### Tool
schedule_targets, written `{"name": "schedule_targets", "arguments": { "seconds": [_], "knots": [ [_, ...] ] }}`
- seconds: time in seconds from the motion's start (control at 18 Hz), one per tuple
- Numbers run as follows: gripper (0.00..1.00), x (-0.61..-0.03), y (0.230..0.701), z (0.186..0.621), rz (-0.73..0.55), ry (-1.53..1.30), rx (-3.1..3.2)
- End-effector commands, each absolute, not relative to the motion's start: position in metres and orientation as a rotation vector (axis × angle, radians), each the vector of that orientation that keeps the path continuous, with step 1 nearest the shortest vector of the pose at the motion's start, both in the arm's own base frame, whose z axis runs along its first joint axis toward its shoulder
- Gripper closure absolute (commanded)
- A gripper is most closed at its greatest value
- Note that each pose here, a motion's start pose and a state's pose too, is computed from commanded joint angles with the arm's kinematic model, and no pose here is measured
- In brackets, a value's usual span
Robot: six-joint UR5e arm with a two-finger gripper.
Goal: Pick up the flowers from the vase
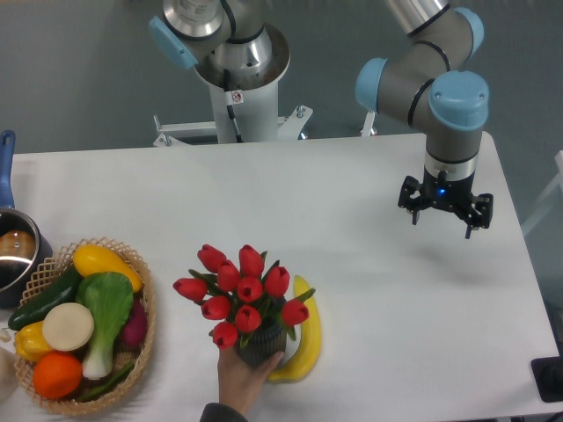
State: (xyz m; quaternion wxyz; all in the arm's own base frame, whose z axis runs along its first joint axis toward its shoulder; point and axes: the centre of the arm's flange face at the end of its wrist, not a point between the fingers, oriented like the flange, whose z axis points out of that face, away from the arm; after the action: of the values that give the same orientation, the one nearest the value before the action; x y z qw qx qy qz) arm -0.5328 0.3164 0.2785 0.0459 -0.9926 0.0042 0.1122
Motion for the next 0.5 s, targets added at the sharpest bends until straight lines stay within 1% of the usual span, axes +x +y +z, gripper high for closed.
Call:
{"name": "schedule_targets", "arguments": {
  "seconds": [0.39,0.5],
  "knots": [
    [0.0,-0.5329,0.3183,0.2775,0.336,-0.006,-3.021],
    [0.0,-0.5307,0.3218,0.2774,0.312,-0.017,-2.984]
  ]
}}
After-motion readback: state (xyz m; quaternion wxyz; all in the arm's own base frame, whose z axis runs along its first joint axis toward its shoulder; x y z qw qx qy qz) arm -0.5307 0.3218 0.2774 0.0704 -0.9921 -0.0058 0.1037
